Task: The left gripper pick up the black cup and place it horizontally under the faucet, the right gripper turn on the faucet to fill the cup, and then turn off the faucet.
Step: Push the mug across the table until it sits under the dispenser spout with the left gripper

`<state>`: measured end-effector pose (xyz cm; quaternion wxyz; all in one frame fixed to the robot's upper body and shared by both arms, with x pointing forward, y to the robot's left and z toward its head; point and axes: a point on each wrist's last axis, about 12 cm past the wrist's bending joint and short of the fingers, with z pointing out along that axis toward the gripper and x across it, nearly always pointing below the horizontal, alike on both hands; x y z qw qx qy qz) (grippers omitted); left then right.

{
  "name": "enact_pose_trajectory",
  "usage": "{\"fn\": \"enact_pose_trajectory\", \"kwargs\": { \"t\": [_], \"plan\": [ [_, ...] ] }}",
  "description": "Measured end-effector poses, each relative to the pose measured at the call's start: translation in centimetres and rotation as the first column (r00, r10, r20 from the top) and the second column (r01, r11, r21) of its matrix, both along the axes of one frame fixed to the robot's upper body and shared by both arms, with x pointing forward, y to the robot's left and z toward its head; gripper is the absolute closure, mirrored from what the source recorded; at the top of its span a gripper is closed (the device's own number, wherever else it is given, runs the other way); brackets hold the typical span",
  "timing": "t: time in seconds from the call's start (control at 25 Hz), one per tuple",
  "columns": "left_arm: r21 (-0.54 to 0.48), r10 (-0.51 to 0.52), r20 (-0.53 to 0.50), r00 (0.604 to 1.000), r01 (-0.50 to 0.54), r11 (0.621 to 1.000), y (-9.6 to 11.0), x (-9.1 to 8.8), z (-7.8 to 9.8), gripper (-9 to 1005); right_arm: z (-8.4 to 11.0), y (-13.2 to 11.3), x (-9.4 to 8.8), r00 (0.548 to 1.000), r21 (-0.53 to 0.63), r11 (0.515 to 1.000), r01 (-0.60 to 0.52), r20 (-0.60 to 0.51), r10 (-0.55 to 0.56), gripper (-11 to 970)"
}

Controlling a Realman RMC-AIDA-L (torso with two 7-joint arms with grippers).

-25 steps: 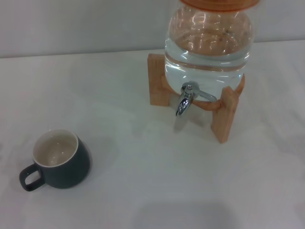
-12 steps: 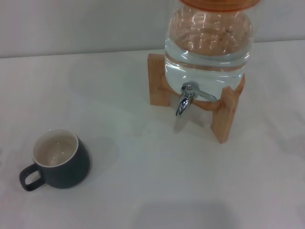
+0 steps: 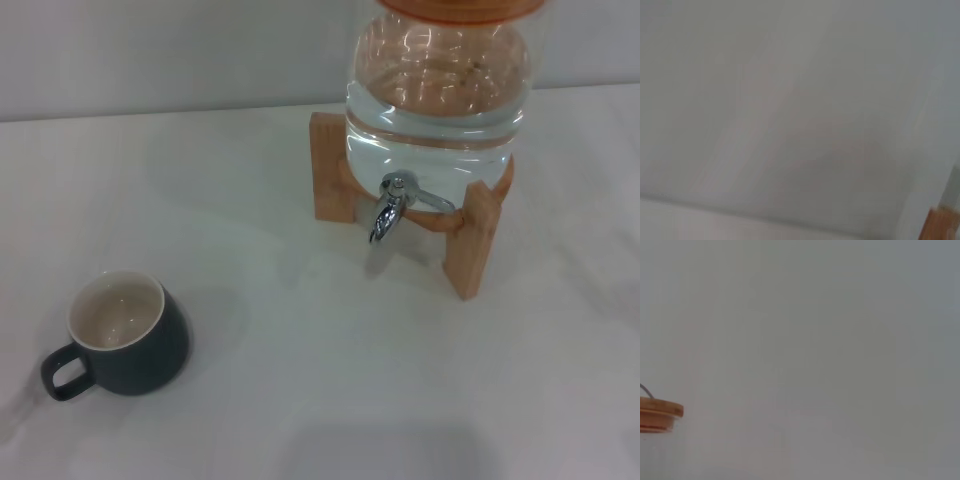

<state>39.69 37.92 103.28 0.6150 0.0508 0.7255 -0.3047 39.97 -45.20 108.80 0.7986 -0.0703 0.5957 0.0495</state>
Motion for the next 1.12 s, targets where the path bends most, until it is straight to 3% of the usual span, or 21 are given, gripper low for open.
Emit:
{"fn": "enact_pose_trajectory", "kwargs": {
  "t": [0.24,0.36,0.8,1.12],
  "plan": [
    [0.034,0.003,-0.061,0.998,-0.001,0.999,0.0,-2.2,-0.8,129,0.9,-0.3,1.1,1.000,-0.019,1.000,-0.009,0.019,0.009,147],
    [0.043,-0.011,-0.093,0.996,0.016,0.999,-0.3,-2.4,-1.2,130,1.2,-0.1,1.8,1.000,-0.030,0.999,-0.017,0.025,0.018,147],
    [0.072,-0.015,-0.152,0.988,0.026,0.997,-0.9,-1.4,-2.3,134,1.7,0.2,2.8,0.998,-0.037,0.998,-0.042,0.043,0.044,147],
    [0.087,-0.057,-0.179,0.982,0.073,0.994,-1.9,0.6,-2.7,137,2.0,0.8,2.9,0.994,-0.028,0.996,-0.086,0.063,0.087,147]
  ]
}}
